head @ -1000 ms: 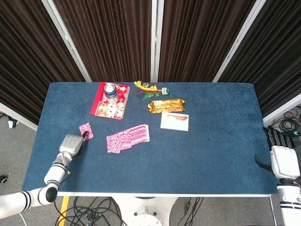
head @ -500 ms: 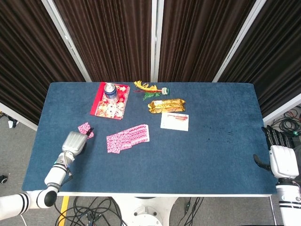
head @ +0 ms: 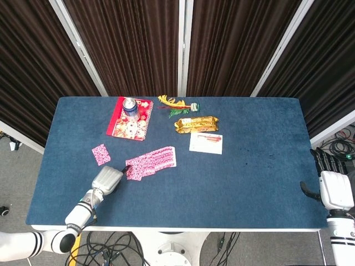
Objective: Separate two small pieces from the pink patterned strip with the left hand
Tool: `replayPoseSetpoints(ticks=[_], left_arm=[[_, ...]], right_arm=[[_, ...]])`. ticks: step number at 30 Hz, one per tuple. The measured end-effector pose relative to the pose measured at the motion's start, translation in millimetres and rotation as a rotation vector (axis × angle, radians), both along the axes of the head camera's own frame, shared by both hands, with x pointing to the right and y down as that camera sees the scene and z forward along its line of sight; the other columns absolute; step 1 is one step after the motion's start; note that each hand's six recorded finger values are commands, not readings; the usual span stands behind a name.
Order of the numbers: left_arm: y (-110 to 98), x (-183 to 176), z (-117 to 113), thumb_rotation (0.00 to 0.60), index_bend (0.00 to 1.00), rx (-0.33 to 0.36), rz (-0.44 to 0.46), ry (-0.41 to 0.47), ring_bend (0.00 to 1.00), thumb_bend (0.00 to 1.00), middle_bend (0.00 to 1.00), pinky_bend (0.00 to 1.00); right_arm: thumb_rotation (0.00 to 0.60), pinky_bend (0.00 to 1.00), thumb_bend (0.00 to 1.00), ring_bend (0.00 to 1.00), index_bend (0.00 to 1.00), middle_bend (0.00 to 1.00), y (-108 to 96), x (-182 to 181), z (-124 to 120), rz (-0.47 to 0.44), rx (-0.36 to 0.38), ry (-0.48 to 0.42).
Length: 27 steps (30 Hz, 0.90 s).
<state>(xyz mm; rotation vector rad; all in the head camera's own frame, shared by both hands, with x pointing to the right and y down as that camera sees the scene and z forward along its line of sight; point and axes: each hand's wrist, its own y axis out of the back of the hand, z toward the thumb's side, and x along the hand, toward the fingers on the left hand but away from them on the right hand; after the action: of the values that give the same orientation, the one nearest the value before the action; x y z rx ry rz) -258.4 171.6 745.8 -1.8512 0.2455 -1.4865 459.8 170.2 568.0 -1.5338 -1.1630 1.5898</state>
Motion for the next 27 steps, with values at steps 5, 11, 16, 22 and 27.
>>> replayPoseSetpoints(ticks=[5,11,16,22,27], left_arm=[[-4,11,0,0.6,0.08,0.013,0.016,0.016,0.88,0.65,0.86,0.84],[-1,16,2,0.6,0.08,0.005,0.026,0.016,0.88,0.65,0.86,0.84],[2,17,8,0.6,0.08,-0.011,0.026,0.008,0.88,0.65,0.86,0.84],[3,11,13,0.6,0.08,-0.025,0.017,-0.008,0.88,0.65,0.86,0.84],[6,5,14,0.6,0.08,-0.031,0.008,-0.02,0.88,0.65,0.86,0.84]], right_arm=[[0.6,0.0,0.21,0.0,0.0,0.0,0,1,2,0.003,-0.004,-0.001],[0.6,0.0,0.21,0.0,0.0,0.0,1,3,4,0.007,-0.009,-0.003],[0.6,0.0,0.21,0.0,0.0,0.0,1,3,4,0.006,-0.01,-0.002],[0.6,0.0,0.21,0.0,0.0,0.0,1,5,2,0.012,-0.003,-0.001],[0.6,0.0,0.21,0.0,0.0,0.0,2,6,2,0.014,-0.004,-0.002]])
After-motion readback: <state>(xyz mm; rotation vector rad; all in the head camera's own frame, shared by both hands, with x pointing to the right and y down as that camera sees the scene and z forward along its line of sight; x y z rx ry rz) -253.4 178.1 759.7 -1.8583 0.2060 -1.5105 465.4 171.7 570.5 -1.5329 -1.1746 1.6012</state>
